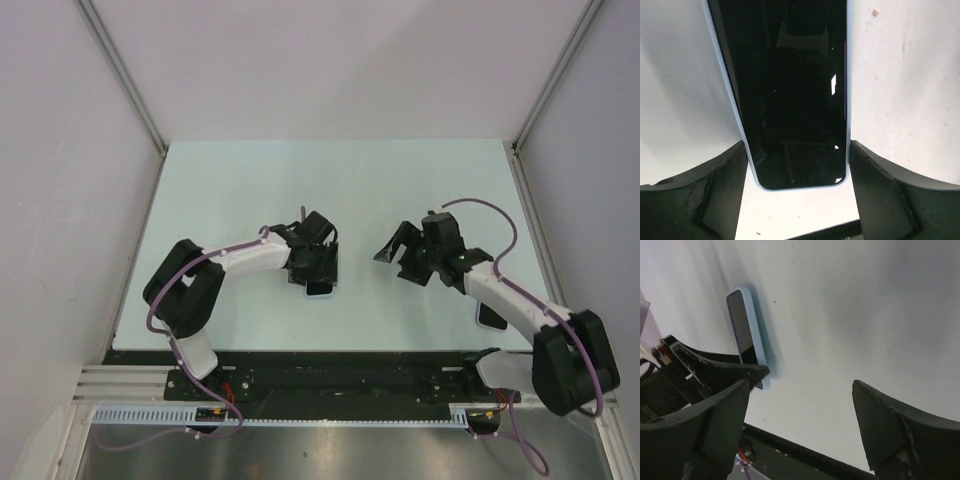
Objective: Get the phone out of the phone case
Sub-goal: Pick up the phone at the center of the board.
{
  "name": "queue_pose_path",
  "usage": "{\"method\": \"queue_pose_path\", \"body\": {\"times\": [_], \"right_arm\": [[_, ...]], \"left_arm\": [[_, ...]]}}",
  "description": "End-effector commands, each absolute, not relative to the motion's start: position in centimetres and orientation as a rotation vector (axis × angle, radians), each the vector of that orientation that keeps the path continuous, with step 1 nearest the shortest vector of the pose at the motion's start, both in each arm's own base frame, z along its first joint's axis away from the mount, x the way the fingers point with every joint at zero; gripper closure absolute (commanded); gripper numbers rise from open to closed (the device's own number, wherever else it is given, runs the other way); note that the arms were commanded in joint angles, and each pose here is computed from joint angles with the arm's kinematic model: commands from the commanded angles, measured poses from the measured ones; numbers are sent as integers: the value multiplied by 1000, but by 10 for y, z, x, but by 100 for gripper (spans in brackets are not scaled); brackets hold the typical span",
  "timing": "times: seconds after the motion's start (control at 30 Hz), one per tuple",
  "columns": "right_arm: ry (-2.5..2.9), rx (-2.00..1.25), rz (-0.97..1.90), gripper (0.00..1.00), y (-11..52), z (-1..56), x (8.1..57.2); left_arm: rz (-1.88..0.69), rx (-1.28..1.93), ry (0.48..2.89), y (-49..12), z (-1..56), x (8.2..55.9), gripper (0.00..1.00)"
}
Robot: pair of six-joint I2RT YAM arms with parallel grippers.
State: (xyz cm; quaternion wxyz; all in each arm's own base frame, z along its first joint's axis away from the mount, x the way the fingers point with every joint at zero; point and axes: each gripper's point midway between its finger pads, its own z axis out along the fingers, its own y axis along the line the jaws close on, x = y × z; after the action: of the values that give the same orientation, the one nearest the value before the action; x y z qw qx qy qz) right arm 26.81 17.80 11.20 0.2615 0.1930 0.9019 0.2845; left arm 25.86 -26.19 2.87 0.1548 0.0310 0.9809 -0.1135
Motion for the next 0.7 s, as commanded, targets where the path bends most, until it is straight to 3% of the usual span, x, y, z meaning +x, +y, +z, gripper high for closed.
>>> {"method": "queue_pose_path", "body": {"times": [0.0,0.23,0.4,0.57,0.67], "right_arm": [[2388,569,1078,13,226,117,295],[2402,627,1280,18,266,91,313],[2441,575,1340,26,294,76,314],[2489,511,1350,42,315,64,307],[2493,492,1356,61,319,61,307]], "left_arm": [[-630,93,2735,-293,60,255,36],[-867,82,2745,-306,56,234,36],[-946,125,2711,-314,69,233,36],[-955,153,2700,-312,76,230,36],[-964,161,2689,-311,81,229,36]]}}
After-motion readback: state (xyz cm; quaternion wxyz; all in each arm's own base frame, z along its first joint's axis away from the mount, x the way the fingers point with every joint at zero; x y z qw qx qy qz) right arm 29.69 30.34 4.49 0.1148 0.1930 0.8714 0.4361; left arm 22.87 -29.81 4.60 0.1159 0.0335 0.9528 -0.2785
